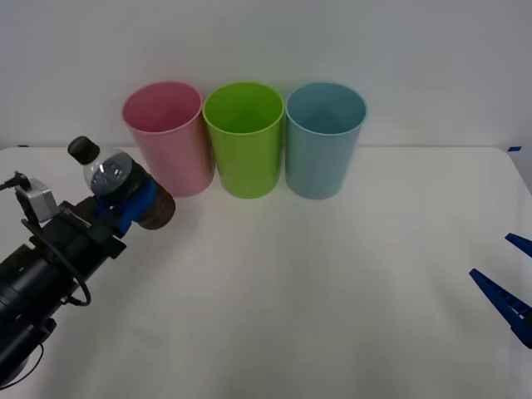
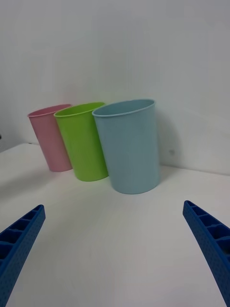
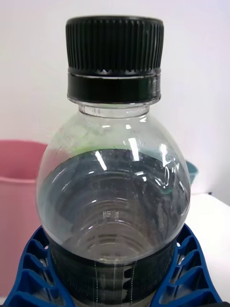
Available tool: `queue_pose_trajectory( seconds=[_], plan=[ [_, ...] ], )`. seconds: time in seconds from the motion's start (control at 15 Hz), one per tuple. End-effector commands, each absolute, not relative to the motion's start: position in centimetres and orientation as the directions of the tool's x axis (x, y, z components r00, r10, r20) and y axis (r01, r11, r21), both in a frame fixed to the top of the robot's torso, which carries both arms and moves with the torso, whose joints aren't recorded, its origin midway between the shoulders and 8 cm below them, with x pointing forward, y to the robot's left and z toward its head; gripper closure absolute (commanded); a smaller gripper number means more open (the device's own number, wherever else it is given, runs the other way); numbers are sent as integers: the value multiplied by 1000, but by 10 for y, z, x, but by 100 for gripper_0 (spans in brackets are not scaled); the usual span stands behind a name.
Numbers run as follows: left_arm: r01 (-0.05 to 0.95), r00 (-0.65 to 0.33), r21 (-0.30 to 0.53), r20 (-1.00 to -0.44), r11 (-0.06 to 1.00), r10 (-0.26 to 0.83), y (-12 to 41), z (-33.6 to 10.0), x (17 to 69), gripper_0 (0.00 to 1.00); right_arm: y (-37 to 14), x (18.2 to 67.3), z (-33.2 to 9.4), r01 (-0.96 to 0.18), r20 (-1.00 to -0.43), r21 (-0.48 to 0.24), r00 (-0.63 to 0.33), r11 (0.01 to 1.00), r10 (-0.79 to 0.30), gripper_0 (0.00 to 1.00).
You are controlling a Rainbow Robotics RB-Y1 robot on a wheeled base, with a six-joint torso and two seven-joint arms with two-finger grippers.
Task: Grasp the object on the table and drop it into the matching bin: aluminum can to the light blue bin, PET bottle to the pink bin.
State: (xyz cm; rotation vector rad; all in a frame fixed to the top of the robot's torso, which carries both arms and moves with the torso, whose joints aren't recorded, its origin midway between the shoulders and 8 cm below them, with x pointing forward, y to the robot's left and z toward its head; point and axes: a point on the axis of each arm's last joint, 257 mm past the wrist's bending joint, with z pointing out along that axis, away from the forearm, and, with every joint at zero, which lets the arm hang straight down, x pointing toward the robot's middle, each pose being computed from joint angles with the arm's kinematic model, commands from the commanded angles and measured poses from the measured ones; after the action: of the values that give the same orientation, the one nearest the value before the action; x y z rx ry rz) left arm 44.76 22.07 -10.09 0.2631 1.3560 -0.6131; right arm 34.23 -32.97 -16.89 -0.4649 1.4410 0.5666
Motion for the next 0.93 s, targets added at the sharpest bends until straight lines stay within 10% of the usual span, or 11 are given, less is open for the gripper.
queue_pose_trajectory(
  seconds=[0.07,0.93],
  plan=[
    [522,130,-193,-945,831,-301,232,-62,458,100,-330,342,-169,-618,-996,39,41,785,82,0],
    [343,301,-142,-920,929,-252,265,23,567,100,-330,342,-169,-618,-996,39,41,785,82,0]
  ],
)
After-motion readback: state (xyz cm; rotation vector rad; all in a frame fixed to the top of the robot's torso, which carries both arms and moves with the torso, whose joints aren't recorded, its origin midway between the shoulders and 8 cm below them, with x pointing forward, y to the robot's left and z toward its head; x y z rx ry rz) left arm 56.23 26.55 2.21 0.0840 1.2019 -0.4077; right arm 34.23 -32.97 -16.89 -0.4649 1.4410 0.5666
